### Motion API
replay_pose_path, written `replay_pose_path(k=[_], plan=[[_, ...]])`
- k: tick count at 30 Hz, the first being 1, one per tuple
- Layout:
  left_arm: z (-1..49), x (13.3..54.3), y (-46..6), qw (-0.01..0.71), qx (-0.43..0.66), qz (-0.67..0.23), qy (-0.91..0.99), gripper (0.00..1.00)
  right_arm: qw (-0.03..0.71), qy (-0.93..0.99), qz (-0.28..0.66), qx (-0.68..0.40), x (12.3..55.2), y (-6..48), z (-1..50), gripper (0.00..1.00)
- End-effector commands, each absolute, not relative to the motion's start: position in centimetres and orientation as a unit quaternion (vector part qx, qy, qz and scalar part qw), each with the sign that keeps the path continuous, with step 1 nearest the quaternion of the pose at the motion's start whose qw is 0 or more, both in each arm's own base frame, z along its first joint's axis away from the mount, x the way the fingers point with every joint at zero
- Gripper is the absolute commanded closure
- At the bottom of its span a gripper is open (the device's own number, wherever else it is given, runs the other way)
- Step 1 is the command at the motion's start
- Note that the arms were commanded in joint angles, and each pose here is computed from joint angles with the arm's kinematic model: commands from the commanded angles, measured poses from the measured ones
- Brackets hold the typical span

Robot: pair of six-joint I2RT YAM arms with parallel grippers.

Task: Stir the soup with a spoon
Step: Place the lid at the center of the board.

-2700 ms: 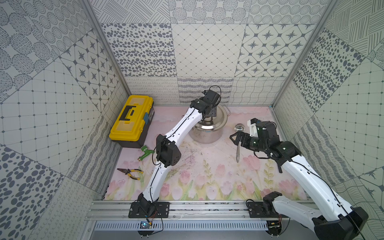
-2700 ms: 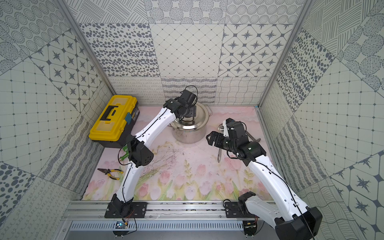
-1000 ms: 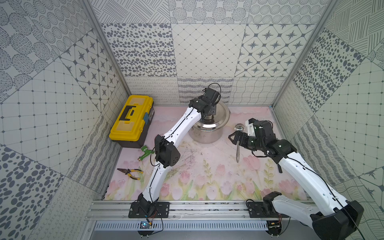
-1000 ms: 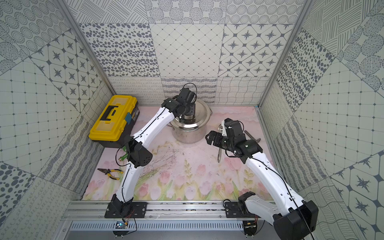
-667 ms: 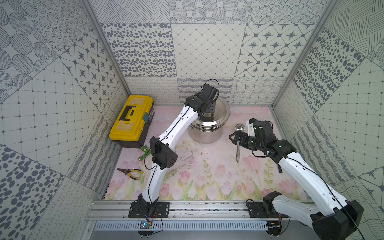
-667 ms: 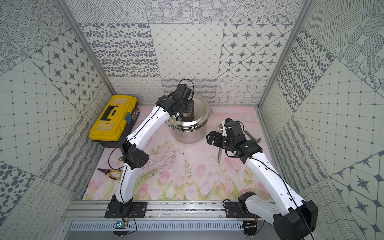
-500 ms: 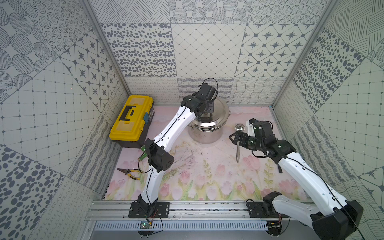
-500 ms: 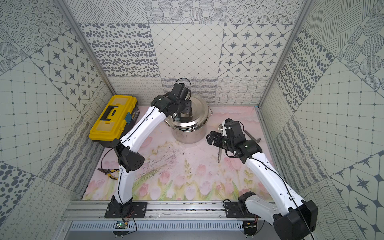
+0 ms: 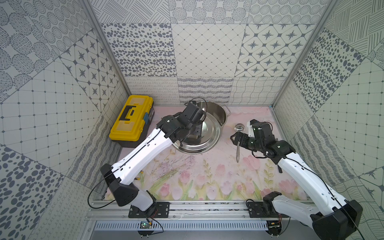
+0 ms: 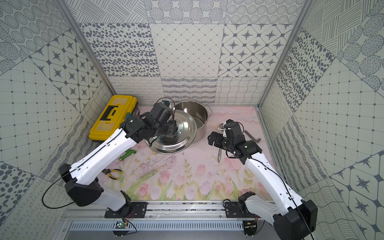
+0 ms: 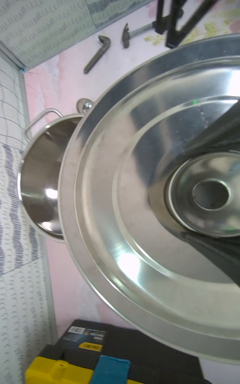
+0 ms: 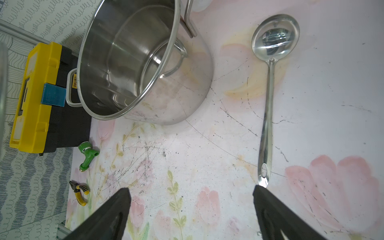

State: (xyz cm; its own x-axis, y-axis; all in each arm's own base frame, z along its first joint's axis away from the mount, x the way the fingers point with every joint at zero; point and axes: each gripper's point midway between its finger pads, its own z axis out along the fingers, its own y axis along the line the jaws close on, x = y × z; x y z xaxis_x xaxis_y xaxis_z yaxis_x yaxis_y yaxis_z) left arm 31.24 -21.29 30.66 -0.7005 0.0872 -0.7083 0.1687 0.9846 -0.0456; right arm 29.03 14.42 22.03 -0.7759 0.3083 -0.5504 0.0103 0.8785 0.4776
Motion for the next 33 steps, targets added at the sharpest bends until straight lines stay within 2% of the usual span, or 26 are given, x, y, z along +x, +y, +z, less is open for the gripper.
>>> replay_pose_path(k=[1, 6, 11, 19, 33], plan=[[27.6, 26.6, -18.3, 0.374, 0.001, -0.053, 0.926, 0.9, 0.353, 0.902, 0.232, 0.086, 29.9, 14.3, 23.6, 0.03], [22.8, 23.2, -18.5, 0.345, 0.0, -0.054, 0.937, 0.89, 0.358, 0.9, 0.233, 0.083, 30.5, 14.5, 24.3, 0.03], [18.8, 22.2, -20.9, 0.332, 0.016, -0.073, 0.94, 0.87, 0.359, 0.898, 0.239, 0.091, 30.8, 14.7, 24.9, 0.03], [14.1, 22.9, -21.9, 0.339, 0.03, -0.066, 0.938, 0.85, 0.366, 0.892, 0.245, 0.105, 30.2, 14.2, 25.3, 0.03], [10.5, 25.2, -25.1, 0.351, 0.06, -0.05, 0.933, 0.84, 0.357, 0.893, 0.249, 0.112, 30.0, 14.3, 24.9, 0.03]])
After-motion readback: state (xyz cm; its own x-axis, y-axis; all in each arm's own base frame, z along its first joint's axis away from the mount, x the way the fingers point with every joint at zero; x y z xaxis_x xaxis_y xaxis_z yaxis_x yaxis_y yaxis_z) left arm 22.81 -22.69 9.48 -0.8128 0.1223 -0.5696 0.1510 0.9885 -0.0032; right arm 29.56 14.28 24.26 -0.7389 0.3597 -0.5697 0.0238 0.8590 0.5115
